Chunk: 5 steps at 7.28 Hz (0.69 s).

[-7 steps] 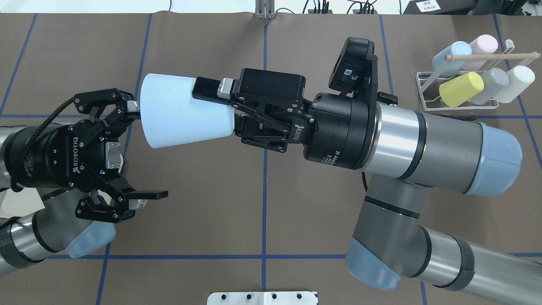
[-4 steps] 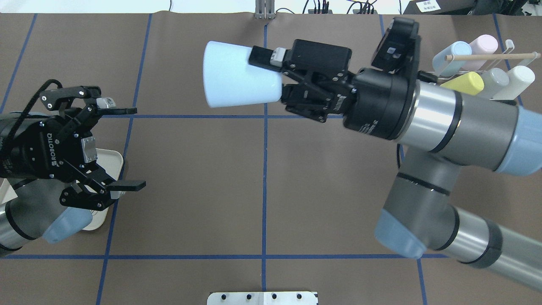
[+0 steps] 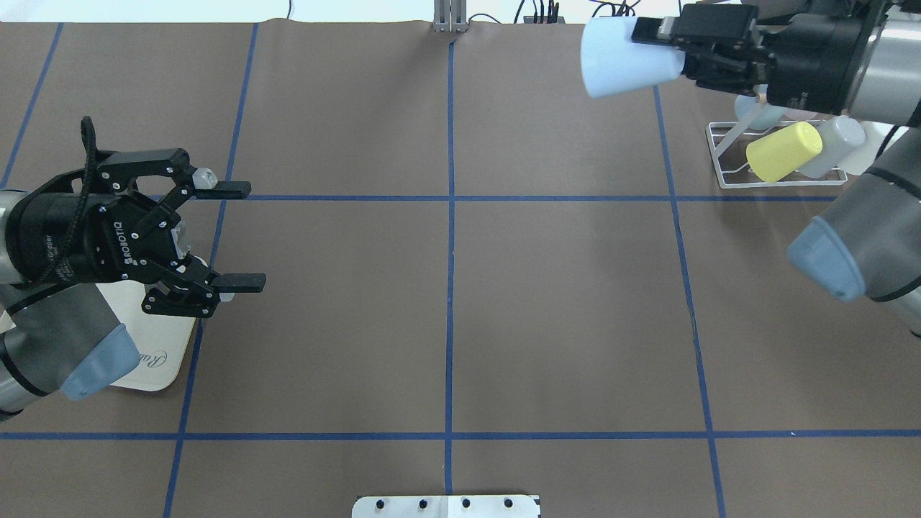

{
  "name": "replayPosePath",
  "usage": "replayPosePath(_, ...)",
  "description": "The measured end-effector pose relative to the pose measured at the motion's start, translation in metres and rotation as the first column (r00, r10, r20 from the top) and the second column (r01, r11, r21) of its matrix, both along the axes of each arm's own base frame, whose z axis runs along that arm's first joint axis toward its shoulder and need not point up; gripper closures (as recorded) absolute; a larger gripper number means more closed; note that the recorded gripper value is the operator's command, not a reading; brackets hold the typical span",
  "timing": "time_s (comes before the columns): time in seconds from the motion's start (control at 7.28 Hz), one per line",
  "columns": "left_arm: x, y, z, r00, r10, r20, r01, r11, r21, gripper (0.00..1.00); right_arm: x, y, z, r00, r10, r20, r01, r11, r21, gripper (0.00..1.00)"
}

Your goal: Transfer IKEA cup to right arm and place on rack

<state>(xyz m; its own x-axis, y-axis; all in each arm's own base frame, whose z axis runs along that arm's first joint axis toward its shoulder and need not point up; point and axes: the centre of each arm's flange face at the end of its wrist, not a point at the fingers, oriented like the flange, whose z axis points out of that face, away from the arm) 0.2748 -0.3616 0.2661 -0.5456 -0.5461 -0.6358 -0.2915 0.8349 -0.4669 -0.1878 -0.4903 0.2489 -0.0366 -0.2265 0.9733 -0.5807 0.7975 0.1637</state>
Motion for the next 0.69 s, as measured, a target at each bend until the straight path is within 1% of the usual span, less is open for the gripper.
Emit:
replayPosePath(0.14,0.006,-0.006,0.014,0.998,-0.046,0.043,0.045,0.999,0.025,0.00,0.024,-0.023,0.022,0.989,0.051,-0.141,-0.054,0.998,-0.023,0.95)
replayPosePath(0.27,0.012,-0.016,0.028,0.991,-0.097,0.090,0.093,0.994,0.051,0.00,0.051,-0.043,0.042,0.954,0.082,-0.289,-0.097,0.994,-0.039,0.95)
replayPosePath(0.41,0.013,-0.030,0.040,0.975,-0.164,0.151,0.152,0.984,0.088,0.00,0.078,-0.061,0.062,0.891,0.087,-0.445,-0.118,0.992,-0.043,0.95)
replayPosePath(0.55,0.010,-0.045,0.049,0.946,-0.235,0.222,0.208,0.968,0.141,0.00,0.100,-0.074,0.081,0.811,0.059,-0.582,-0.110,0.993,-0.051,0.97)
replayPosePath(0.69,0.005,-0.059,0.057,0.905,-0.305,0.297,0.250,0.945,0.210,0.00,0.122,-0.086,0.104,0.733,0.014,-0.680,-0.092,0.993,-0.078,1.00)
